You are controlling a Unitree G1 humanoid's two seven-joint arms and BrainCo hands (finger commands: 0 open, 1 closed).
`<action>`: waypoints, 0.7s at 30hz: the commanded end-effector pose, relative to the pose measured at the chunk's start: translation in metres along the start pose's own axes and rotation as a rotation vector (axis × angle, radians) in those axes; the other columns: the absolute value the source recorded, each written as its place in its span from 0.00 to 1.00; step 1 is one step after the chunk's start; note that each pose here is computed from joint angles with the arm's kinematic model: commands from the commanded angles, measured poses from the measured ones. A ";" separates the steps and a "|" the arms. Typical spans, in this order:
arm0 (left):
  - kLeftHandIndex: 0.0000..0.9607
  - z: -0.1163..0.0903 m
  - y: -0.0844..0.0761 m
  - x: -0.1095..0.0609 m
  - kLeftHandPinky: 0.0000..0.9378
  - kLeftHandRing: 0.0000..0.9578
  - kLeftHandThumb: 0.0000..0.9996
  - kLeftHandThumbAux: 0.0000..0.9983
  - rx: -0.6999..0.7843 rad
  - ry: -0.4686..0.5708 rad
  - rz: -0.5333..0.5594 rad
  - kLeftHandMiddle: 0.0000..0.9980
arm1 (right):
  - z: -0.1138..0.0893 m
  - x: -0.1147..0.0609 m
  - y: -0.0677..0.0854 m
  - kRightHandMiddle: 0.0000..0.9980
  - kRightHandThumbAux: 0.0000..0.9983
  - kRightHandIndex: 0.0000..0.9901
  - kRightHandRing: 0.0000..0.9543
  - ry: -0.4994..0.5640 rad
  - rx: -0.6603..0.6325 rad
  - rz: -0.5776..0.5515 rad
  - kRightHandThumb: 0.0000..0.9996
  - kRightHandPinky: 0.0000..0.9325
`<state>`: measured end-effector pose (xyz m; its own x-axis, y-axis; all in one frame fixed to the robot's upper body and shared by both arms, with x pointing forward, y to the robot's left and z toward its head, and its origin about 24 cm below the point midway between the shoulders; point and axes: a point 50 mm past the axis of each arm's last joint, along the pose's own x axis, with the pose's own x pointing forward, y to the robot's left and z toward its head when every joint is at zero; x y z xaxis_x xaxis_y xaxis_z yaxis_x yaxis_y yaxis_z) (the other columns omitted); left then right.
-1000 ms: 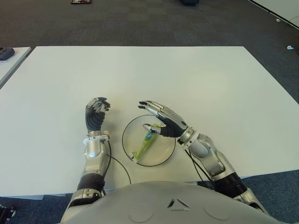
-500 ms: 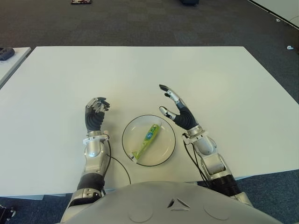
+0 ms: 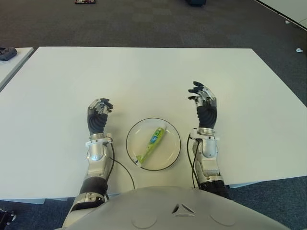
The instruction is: Put the toothpaste on the table into the plate.
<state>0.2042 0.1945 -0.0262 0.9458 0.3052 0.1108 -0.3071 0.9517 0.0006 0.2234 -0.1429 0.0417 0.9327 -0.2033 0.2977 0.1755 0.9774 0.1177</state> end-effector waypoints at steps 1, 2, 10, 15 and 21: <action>0.45 -0.011 0.004 -0.010 0.56 0.57 0.69 0.72 0.026 0.058 0.007 0.55 | -0.005 0.002 0.007 0.45 0.68 0.47 0.55 0.043 0.008 -0.079 0.84 0.56; 0.45 -0.011 0.004 -0.009 0.56 0.57 0.69 0.72 0.028 0.057 0.007 0.55 | -0.006 0.002 0.006 0.46 0.68 0.46 0.55 0.050 0.002 -0.090 0.84 0.56; 0.45 -0.013 0.006 -0.009 0.55 0.56 0.69 0.72 0.047 0.086 -0.002 0.54 | -0.014 0.002 0.000 0.47 0.68 0.45 0.58 0.105 -0.076 -0.131 0.84 0.57; 0.45 -0.013 0.004 -0.008 0.55 0.56 0.69 0.72 0.046 0.064 -0.007 0.54 | -0.033 0.000 -0.004 0.47 0.69 0.44 0.57 0.171 -0.156 -0.108 0.84 0.55; 0.45 -0.012 0.003 -0.007 0.56 0.57 0.69 0.72 0.051 0.056 -0.017 0.54 | -0.039 0.000 -0.004 0.47 0.69 0.44 0.56 0.187 -0.195 -0.089 0.84 0.54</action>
<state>0.2068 0.1936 -0.0275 0.9506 0.2918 0.1058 -0.2953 0.9552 0.0193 0.2318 -0.1471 0.0083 0.9451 -0.2994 0.1307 0.3060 0.9514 -0.0335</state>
